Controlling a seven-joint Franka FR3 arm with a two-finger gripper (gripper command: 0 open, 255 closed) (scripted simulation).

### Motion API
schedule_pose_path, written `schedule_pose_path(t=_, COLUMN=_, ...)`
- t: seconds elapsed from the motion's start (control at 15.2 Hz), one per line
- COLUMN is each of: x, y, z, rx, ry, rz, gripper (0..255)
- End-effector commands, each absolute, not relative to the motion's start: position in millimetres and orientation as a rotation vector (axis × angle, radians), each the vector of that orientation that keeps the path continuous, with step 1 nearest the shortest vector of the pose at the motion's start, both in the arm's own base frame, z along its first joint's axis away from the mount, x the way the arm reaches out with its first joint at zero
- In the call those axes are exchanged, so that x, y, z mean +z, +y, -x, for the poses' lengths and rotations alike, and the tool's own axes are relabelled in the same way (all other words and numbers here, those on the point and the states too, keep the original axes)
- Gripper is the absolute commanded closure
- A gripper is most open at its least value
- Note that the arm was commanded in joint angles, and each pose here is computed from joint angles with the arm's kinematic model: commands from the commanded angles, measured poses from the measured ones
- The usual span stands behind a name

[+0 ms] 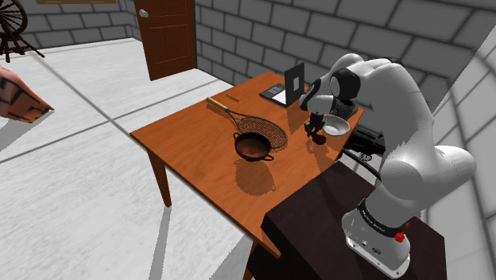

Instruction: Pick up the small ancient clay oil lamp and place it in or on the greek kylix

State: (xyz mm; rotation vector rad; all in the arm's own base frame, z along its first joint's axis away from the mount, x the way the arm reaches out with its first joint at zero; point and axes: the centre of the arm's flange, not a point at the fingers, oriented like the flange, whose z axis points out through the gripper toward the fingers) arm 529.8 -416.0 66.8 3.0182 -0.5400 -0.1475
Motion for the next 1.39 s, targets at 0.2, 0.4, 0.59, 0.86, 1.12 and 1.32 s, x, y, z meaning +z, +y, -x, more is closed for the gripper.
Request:
schedule_pose_path(t=0.2, x=87.6, y=-416.1, z=-528.9, rx=-0.149, ry=-0.541, rz=-3.018, gripper=255)
schedule_pose_path(t=0.4, x=103.5, y=-416.1, z=-528.9, rx=-0.149, ry=-0.541, rz=-3.018, gripper=255)
schedule_pose_path(t=0.59, x=119.3, y=-416.1, z=-528.9, rx=-0.149, ry=-0.541, rz=-3.018, gripper=255)
schedule_pose_path(t=0.86, x=140.4, y=-416.1, z=-528.9, rx=-0.149, ry=-0.541, rz=-3.018, gripper=255)
schedule_pose_path(t=1.12, x=161.6, y=-416.1, z=-528.9, rx=-0.149, ry=-0.541, rz=-3.018, gripper=255)
schedule_pose_path(t=1.32, x=177.4, y=-416.1, z=-528.9, rx=-0.149, ry=-0.541, rz=-3.018, gripper=255)
